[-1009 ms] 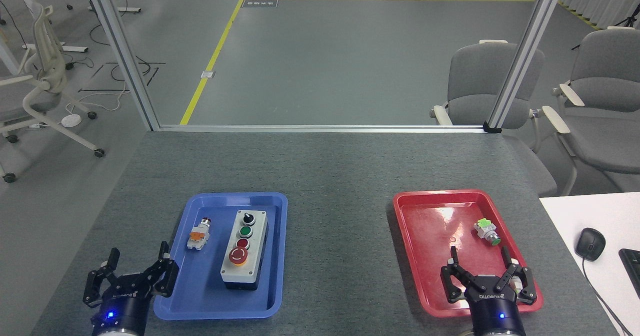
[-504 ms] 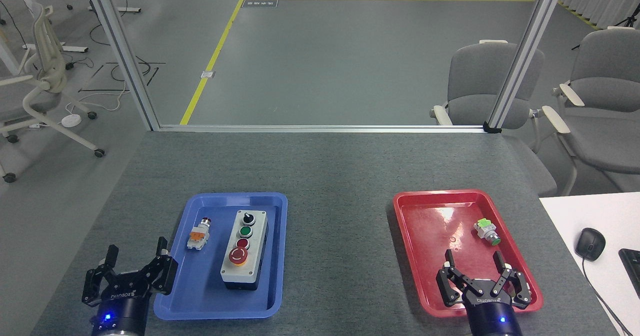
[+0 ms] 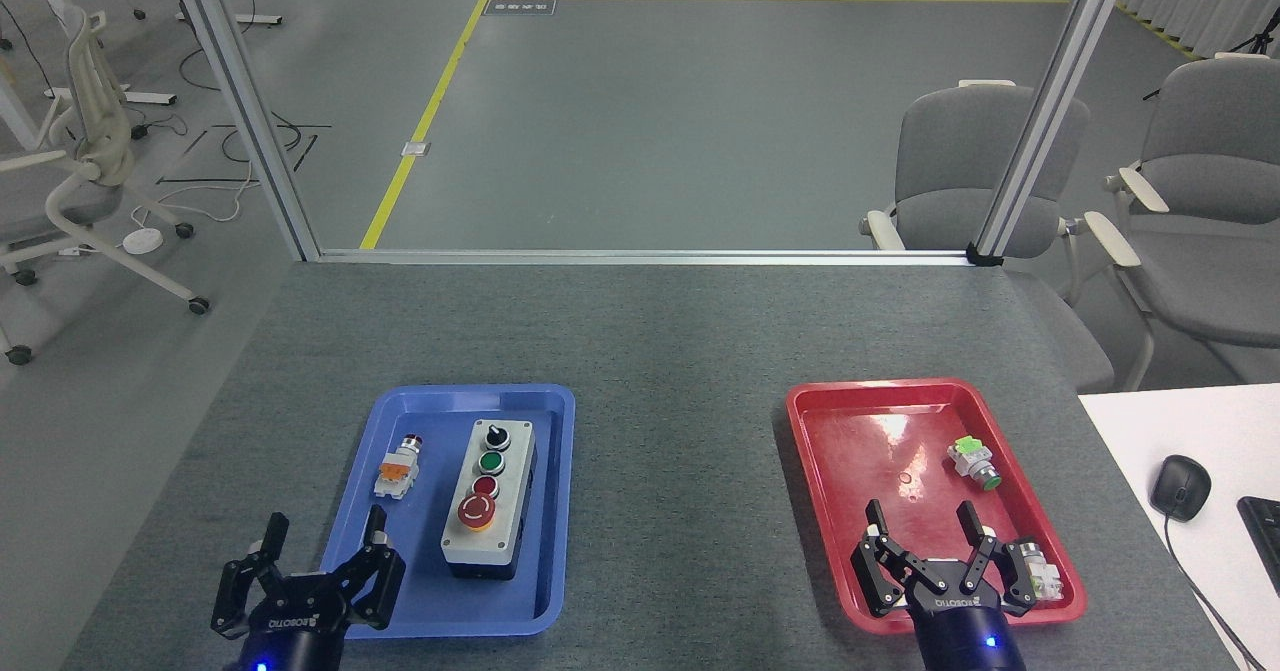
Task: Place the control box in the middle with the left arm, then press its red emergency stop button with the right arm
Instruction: 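Move the open left gripper forward over the grey control box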
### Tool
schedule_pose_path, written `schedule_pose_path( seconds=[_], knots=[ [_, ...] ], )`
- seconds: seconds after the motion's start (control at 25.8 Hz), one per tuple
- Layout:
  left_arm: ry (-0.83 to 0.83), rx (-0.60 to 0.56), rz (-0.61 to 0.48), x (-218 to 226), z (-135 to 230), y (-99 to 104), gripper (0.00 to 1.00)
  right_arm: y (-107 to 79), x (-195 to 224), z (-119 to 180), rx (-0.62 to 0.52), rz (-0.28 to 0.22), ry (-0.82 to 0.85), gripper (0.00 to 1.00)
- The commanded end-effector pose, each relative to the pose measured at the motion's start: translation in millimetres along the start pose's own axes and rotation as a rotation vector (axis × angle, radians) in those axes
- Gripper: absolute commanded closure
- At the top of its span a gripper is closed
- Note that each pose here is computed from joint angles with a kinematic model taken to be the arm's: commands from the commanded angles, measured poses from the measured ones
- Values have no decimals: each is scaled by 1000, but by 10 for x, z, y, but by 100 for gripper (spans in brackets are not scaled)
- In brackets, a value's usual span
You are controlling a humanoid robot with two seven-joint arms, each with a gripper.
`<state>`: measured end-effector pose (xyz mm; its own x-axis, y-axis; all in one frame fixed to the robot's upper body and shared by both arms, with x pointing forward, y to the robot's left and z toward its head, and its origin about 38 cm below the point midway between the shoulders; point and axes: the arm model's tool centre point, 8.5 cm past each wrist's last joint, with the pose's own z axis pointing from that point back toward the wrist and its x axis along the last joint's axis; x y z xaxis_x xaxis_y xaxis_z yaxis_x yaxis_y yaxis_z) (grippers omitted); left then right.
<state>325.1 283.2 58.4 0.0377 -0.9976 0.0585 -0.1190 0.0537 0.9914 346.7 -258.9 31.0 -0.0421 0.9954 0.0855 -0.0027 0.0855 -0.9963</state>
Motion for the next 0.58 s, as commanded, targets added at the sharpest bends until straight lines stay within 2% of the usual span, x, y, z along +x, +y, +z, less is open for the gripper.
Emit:
schedule_pose_path(
  seconds=[0.0,0.08,0.19,0.39,0.54],
  knots=[
    [-23,-31,0,335,73,-98,1,15,76,-7,1,-17,-21,3],
    [-41,-45,-17,554,101,-154,1,8,92,-19,-1,-22,-21,3],
    [-59,-63,-37,875,157,-240,1,-23,178,-69,-11,-73,-37,3],
    [-69,-127,-61,1228,188,-507,1,-20,191,-64,-10,-79,-39,3],
    [-63,-157,-94,1277,-89,-672,1,3,189,-47,-2,-78,-39,3]
  ],
)
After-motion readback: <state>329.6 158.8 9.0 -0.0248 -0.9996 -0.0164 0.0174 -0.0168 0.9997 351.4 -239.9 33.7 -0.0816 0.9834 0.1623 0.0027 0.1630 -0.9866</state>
